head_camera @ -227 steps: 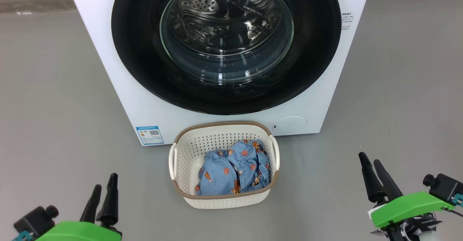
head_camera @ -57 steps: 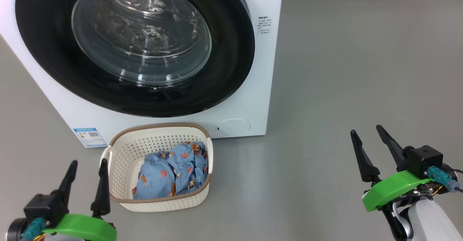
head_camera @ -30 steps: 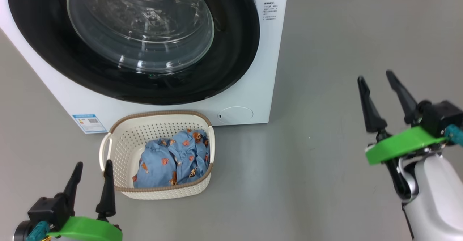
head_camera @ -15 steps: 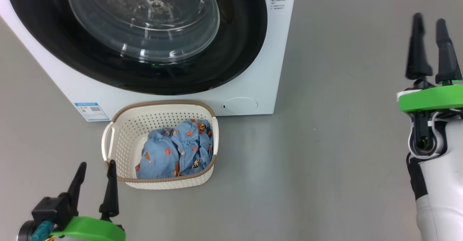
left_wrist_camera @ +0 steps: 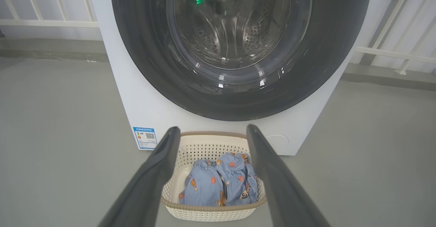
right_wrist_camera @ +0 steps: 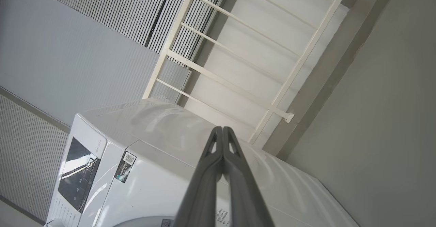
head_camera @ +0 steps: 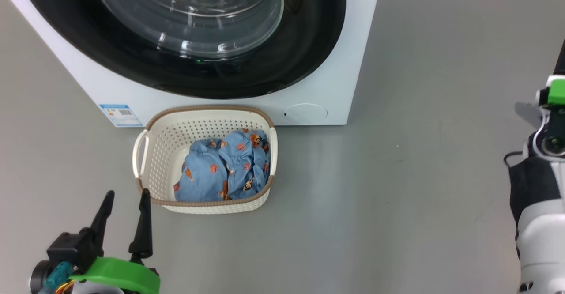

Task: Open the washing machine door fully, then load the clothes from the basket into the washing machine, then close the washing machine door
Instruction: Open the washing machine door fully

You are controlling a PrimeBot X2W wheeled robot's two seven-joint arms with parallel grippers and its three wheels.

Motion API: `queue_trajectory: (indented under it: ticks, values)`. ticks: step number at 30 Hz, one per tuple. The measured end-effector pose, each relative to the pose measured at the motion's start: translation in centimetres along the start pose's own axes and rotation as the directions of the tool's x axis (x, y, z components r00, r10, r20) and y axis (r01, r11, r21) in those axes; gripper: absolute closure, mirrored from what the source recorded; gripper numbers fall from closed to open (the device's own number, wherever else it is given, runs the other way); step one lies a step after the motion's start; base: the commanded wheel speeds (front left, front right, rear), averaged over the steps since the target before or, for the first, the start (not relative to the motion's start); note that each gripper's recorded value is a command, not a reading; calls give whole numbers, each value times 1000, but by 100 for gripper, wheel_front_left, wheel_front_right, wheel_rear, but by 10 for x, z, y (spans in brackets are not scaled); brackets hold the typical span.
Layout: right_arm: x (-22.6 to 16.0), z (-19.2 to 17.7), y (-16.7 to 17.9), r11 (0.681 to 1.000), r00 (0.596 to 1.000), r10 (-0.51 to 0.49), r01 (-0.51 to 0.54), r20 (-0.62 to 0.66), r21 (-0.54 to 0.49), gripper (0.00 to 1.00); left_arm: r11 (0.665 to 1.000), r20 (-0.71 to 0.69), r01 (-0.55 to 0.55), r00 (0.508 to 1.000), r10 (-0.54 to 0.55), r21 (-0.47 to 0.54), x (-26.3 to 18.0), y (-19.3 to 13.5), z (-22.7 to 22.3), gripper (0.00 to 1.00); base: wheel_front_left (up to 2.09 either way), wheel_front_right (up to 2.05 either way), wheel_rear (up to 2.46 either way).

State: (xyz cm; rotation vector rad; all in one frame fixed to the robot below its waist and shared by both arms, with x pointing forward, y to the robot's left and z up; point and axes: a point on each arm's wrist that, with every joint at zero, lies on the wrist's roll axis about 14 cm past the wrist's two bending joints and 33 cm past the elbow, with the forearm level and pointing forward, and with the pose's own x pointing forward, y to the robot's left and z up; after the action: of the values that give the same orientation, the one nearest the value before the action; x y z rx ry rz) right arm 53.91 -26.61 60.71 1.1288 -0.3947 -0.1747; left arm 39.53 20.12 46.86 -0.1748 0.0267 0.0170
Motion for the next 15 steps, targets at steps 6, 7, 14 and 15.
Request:
queue_trajectory:
  ticks: [6, 7, 14, 15]
  values:
    - [13, -16, -6, 997, 997, -35, 39, -68, 67, 100, 1000, -19, -6, 1000, 6, 1, 0, 2, -6, 0, 0, 0, 0]
    - [15, -20, -8, 995, 995, -43, 51, -86, 88, 100, 1000, -20, -7, 1000, 7, -1, 0, 2, -7, 0, 0, 0, 0]
    - [36, -48, -14, 979, 976, -84, 119, -200, 168, 100, 1000, -39, -14, 999, 14, 1, 4, 5, -14, 0, 0, 0, 0]
    - [40, -52, -13, 975, 973, -83, 125, -217, 187, 100, 1000, -41, -15, 999, 15, 0, 5, 5, -14, 0, 0, 0, 0]
